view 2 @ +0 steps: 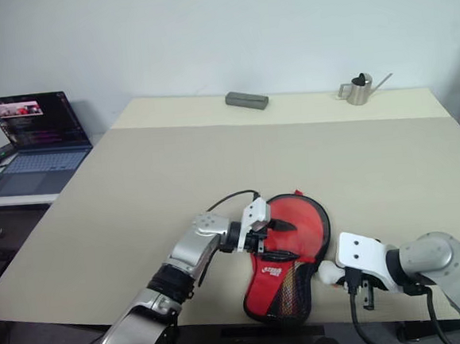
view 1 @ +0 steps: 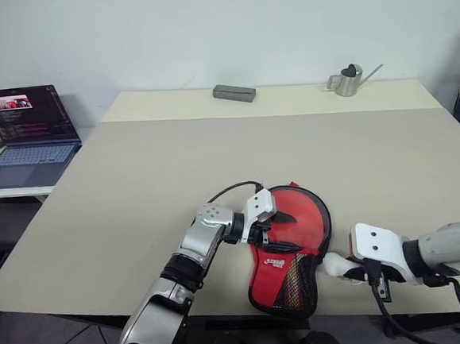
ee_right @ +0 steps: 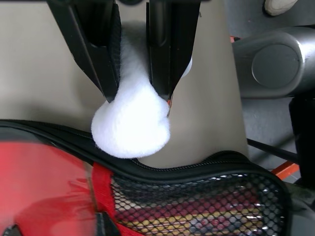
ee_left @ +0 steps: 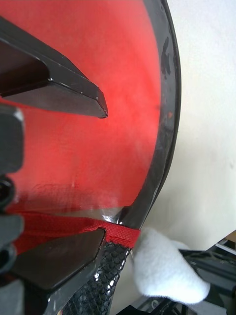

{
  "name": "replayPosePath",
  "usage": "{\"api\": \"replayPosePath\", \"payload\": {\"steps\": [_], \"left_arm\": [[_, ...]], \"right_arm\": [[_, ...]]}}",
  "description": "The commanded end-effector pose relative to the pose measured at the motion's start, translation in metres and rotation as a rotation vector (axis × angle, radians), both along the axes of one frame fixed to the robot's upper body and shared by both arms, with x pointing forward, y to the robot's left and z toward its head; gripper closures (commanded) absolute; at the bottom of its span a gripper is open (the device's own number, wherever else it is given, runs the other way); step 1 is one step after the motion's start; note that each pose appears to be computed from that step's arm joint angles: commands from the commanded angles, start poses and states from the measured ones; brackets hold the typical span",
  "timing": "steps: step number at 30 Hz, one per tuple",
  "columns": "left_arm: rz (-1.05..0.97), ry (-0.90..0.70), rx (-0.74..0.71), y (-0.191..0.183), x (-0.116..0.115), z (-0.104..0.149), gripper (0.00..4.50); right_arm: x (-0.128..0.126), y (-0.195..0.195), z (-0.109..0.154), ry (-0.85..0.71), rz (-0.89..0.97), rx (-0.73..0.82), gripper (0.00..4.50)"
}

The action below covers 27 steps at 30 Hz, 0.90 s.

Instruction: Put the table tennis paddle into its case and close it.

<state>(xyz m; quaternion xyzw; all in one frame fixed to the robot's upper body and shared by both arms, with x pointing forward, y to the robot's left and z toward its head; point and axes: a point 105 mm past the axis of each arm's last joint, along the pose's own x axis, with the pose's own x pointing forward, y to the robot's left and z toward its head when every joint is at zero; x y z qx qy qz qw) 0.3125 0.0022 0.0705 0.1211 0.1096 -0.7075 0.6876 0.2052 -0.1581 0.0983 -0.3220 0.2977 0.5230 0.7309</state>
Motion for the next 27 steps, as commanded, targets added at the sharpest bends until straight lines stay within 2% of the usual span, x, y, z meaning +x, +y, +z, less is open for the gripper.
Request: {"api": "replayPosePath", "payload": {"steps": [1,5,6,11,16,20,23,27], "left_arm": [[0.036,0.118,0.123,0.01,-0.009,-0.042,0.6],[0.037,0.114,0.12,0.009,-0.009,-0.042,0.6],[0.036,0.113,0.12,0.009,-0.009,-0.042,0.6],[0.036,0.11,0.118,0.008,-0.009,-0.041,0.6],[0.038,0.107,0.109,0.005,-0.009,-0.041,0.6],[0.041,0.102,0.095,0.001,-0.009,-0.039,0.6],[0.046,0.096,0.065,-0.002,-0.008,-0.033,0.6],[0.046,0.08,0.003,-0.003,-0.008,-0.018,0.6]], "right_arm": [[-0.039,0.021,-0.009,0.176,0.154,0.057,4.28],[-0.022,0.019,-0.011,0.115,0.071,0.059,4.28],[-0.021,0.018,-0.011,0.113,0.064,0.054,3.56],[-0.018,0.016,-0.007,0.124,0.013,0.079,1.99],[-0.01,0.013,0.006,0.122,-0.069,0.135,1.99],[-0.003,0.01,0.036,0.142,-0.128,0.264,1.99],[0.009,0.003,0.058,0.131,-0.173,0.348,1.99],[0.03,-0.007,0.068,0.078,-0.232,0.368,1.99]]}}
